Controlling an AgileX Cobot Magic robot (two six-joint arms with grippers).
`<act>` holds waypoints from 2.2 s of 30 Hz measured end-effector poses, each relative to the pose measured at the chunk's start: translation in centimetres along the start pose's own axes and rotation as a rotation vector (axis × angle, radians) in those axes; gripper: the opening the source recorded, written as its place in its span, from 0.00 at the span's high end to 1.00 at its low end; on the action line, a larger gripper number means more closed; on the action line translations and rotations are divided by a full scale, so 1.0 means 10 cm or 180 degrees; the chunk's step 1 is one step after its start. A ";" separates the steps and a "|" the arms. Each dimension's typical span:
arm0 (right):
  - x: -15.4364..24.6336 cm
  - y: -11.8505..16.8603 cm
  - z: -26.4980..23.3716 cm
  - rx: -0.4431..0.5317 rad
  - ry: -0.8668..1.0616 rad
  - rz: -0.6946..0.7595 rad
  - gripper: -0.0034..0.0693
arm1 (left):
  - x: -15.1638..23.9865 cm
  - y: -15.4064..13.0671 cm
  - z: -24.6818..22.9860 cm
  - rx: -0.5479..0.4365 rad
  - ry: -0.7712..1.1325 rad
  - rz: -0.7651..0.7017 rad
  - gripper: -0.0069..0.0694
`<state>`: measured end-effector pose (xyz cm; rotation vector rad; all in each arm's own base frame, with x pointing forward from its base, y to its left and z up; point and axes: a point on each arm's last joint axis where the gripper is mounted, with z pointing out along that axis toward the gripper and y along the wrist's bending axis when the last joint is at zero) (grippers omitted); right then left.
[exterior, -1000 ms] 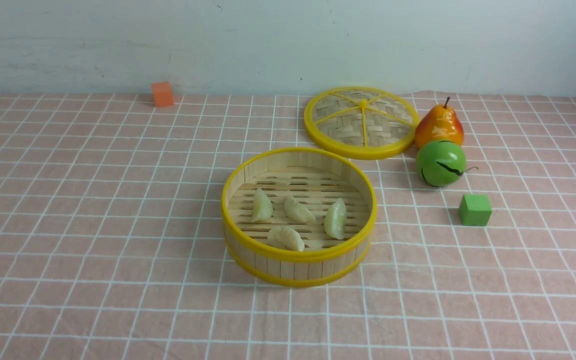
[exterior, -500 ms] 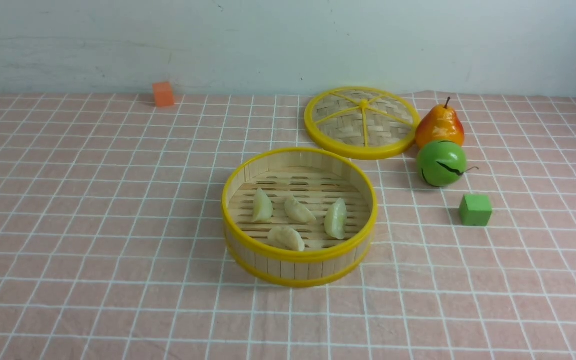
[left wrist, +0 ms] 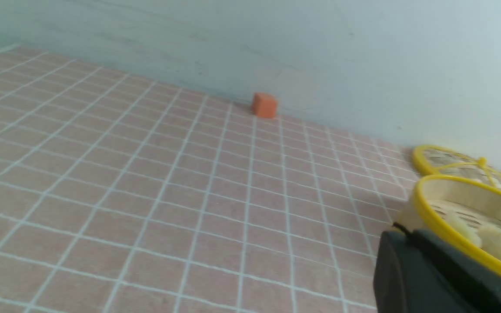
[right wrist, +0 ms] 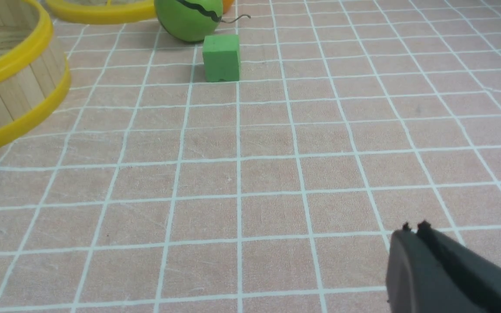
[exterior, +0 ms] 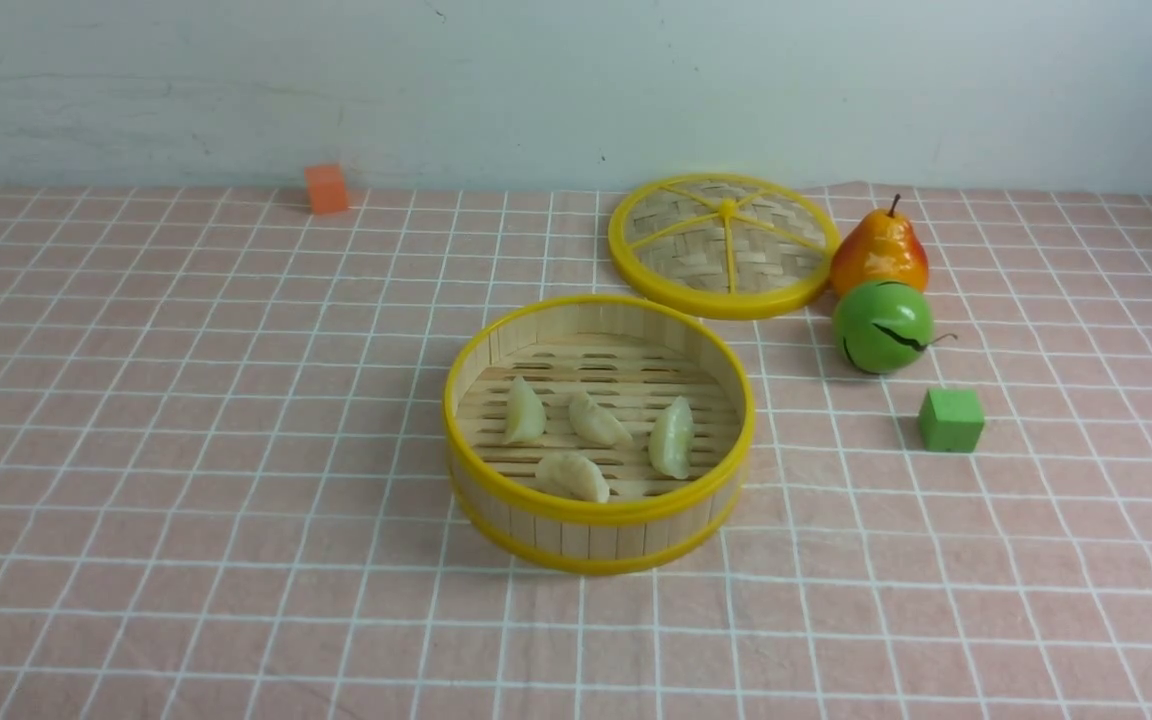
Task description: Put the dumplings into the steamer on the table with the pink tablecloth.
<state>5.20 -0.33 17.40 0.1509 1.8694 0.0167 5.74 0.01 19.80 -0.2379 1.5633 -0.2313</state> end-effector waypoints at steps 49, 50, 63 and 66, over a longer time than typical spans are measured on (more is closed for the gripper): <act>0.00 0.00 0.00 0.0000 -0.0003 0.0000 0.89 | 0.26 0.10 -0.05 -0.0310 0.0911 0.0476 0.93; 0.00 0.00 0.00 0.0000 -0.0003 0.0000 0.88 | 0.26 0.10 -0.05 -0.0310 0.0911 0.0476 0.93; 0.00 0.00 0.00 0.0000 -0.0003 0.0000 0.87 | 0.26 0.10 -0.05 -0.0310 0.0911 0.0476 0.93; 0.00 0.00 0.00 0.0000 -0.0003 0.0000 0.87 | 0.26 0.10 -0.05 -0.0310 0.0911 0.0476 0.93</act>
